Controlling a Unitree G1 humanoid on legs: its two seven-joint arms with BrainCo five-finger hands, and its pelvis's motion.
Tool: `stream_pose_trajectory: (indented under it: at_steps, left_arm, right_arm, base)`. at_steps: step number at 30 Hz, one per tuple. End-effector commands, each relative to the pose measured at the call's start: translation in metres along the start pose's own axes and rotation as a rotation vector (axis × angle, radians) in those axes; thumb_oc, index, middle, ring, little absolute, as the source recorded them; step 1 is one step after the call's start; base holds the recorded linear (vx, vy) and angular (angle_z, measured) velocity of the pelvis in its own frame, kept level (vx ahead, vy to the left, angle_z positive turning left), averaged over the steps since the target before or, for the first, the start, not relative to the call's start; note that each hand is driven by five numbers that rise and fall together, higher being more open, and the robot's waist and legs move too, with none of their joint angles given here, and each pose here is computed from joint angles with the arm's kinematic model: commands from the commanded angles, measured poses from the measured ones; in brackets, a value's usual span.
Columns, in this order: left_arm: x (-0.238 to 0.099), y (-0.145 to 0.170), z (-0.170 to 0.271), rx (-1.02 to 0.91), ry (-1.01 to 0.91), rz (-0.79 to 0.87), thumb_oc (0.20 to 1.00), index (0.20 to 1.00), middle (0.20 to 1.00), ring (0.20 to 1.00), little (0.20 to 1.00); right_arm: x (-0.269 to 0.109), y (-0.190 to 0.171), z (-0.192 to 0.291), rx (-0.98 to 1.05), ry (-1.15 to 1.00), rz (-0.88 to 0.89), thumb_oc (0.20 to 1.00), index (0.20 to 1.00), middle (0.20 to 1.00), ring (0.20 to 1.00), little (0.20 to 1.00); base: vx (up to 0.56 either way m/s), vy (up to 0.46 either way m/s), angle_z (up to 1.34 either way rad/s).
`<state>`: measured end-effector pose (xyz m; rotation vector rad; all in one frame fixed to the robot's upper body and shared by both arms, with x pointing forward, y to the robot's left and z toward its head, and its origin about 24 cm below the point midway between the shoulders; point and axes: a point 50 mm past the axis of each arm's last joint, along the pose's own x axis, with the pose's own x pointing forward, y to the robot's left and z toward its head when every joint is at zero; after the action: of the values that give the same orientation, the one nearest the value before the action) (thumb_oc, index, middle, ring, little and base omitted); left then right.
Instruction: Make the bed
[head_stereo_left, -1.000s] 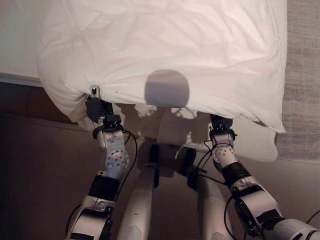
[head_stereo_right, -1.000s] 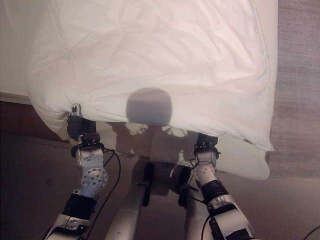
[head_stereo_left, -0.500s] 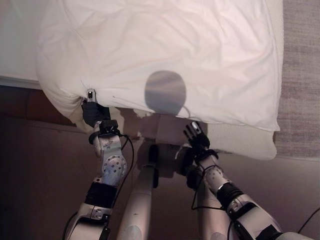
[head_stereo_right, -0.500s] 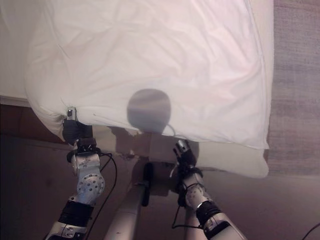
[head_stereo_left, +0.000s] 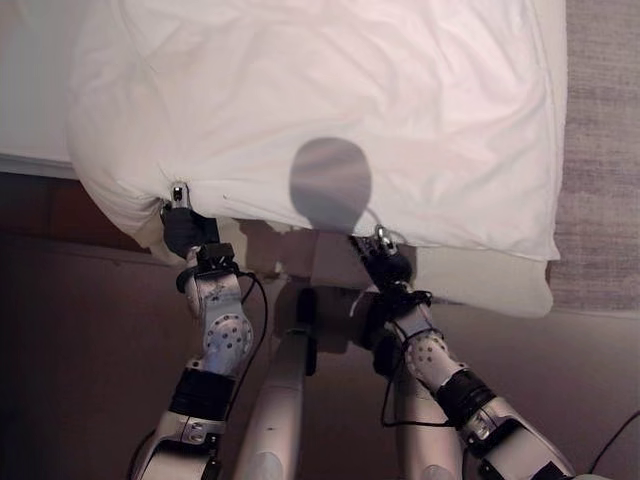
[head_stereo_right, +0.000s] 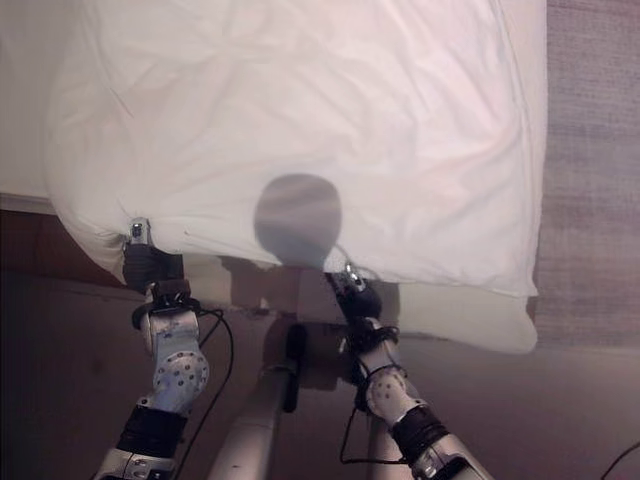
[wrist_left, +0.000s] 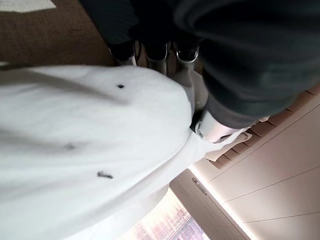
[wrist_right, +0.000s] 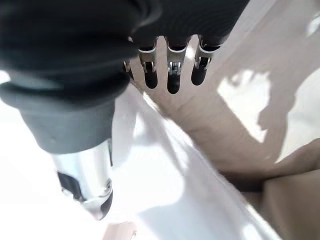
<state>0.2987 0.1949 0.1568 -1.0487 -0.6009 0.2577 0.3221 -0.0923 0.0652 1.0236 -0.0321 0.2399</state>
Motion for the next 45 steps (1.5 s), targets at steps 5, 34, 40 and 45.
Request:
stream_pose_trajectory:
  at_steps: [5, 34, 40, 45]
  left_arm:
    - [-0.004, -0.014, 0.043, -0.06, -0.227, -0.095, 0.2, 0.2, 0.2, 0.2, 0.2]
    - [0.015, -0.01, 0.065, 0.082, -0.324, -0.04, 0.2, 0.2, 0.2, 0.2, 0.2]
    - [0.019, -0.007, 0.074, 0.105, -0.363, -0.017, 0.2, 0.2, 0.2, 0.2, 0.2]
    - [0.022, -0.007, 0.08, 0.114, -0.393, -0.005, 0.2, 0.2, 0.2, 0.2, 0.2]
  right_arm:
    - [-0.002, 0.004, 0.031, 0.11, -0.217, 0.004, 1.0, 1.0, 1.0, 1.0, 1.0]
    - [0.011, -0.026, 0.166, 0.137, -0.713, -0.397, 1.0, 1.0, 1.0, 1.0, 1.0]
    - [0.008, -0.028, 0.185, 0.119, -0.76, -0.433, 1.0, 1.0, 1.0, 1.0, 1.0]
    - [0.004, -0.032, 0.196, 0.099, -0.788, -0.455, 1.0, 1.0, 1.0, 1.0, 1.0]
  base:
    - [0.0, 0.0, 0.0]
    - [0.0, 0.0, 0.0]
    - [0.0, 0.0, 0.0]
    - [0.0, 0.0, 0.0]
